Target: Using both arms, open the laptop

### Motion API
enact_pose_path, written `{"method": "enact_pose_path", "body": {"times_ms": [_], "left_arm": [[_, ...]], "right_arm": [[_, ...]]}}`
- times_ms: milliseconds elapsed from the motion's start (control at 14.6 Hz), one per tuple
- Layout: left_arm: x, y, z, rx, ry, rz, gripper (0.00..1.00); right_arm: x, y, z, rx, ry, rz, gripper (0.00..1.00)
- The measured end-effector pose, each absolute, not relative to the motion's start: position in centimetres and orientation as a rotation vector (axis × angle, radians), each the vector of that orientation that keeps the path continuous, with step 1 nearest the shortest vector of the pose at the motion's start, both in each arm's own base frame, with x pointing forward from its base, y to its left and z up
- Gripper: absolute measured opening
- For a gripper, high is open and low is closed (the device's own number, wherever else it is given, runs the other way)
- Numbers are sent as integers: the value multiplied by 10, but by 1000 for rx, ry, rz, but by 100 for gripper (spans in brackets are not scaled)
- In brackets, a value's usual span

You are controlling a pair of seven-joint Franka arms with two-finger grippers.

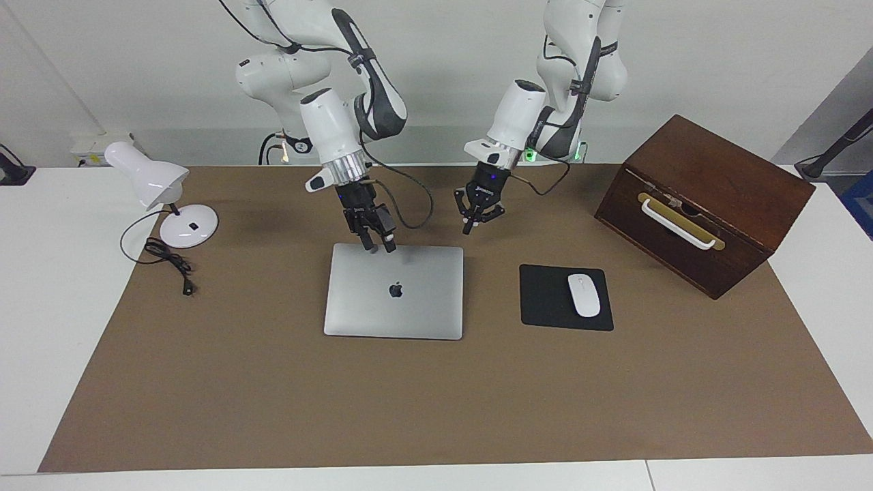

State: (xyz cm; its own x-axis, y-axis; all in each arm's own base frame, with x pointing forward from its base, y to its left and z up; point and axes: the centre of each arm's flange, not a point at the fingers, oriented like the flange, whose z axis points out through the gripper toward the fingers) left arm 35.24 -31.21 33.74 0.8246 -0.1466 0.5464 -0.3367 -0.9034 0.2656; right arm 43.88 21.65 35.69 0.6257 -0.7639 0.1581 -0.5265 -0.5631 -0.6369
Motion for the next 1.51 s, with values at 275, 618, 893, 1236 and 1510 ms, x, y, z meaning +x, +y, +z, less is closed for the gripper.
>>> {"method": "enact_pose_path", "body": {"times_ms": [275, 618, 893, 1236, 1510], "left_arm": [[350, -314, 333, 2635, -417, 787, 1], [350, -315, 300, 2604, -510, 858, 1], [352, -316, 287, 2606, -515, 859, 1], [368, -325, 285, 2600, -505, 873, 1], [381, -335, 279, 2598, -500, 877, 1]], "right_arm": [[436, 221, 352, -2303, 1016, -567, 100], [424, 238, 350, -2282, 1033, -528, 100], [418, 245, 351, -2271, 1033, -529, 100], [418, 244, 348, -2277, 1037, -528, 100], [419, 243, 338, -2298, 1042, -519, 100]]}}
